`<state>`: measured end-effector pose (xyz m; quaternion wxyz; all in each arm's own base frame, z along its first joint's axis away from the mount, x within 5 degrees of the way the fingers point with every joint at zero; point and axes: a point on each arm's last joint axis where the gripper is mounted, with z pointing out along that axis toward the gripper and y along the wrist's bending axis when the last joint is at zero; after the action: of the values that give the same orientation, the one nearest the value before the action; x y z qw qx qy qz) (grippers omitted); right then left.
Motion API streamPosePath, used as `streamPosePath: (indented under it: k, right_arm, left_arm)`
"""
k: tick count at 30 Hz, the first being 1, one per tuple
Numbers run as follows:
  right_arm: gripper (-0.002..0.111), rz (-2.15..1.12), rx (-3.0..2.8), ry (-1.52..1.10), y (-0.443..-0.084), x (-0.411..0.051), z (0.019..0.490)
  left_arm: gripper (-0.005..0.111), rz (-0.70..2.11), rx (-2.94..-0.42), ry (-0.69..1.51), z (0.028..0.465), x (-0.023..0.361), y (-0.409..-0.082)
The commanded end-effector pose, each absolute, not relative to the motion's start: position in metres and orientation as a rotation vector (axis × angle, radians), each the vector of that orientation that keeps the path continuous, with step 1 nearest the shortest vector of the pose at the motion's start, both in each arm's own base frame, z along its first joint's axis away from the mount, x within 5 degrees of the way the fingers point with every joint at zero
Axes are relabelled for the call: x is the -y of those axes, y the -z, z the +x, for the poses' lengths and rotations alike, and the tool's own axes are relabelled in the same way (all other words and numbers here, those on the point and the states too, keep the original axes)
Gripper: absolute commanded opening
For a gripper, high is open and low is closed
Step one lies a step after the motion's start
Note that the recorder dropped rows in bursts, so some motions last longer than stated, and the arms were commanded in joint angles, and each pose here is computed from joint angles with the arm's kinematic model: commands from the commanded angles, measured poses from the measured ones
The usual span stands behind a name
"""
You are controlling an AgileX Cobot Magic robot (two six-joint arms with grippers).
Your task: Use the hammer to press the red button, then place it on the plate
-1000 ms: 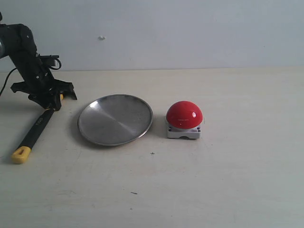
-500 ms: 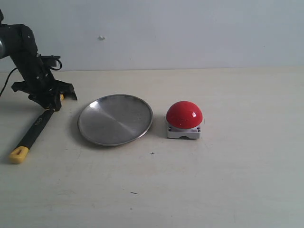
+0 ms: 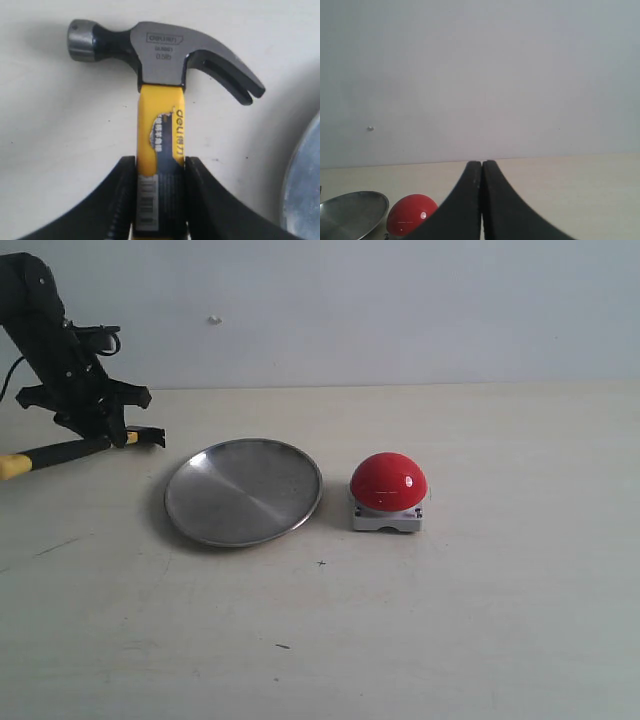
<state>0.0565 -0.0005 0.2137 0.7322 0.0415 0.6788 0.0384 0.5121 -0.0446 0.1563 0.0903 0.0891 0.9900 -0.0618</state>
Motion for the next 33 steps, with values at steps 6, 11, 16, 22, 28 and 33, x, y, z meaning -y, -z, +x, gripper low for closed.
streamPosePath:
  k: [6,11,16,22,28,33]
  right_arm:
    - [0.0,0.09,-1.493,-0.076,-0.212,0.001,0.056]
    - [0.0,0.09,-1.493,-0.076,-0.212,0.001,0.056]
    - [0.0,0.089,-1.488,-0.077,-0.213,0.001,0.056]
    - [0.0,0.089,-1.488,-0.077,-0.213,0.001,0.056]
    - [0.0,0.089,-1.488,-0.077,-0.213,0.001,0.056]
    - [0.0,0.089,-1.488,-0.077,-0.213,0.001,0.056]
  left_arm:
    - [0.0,0.267,-2.936,0.184,0.503,0.042,-0.171]
    - [0.0,0.271,-2.968,0.194,0.493,0.042,-0.173]
    - [0.0,0.292,-2.968,0.199,0.489,0.041,-0.177]
    - [0.0,0.299,-3.064,0.242,0.475,0.046,-0.151]
    - [0.0,0.304,-3.149,0.252,0.462,0.045,-0.13]
    - [0.0,0.289,-3.17,0.283,0.457,0.05,-0.126]
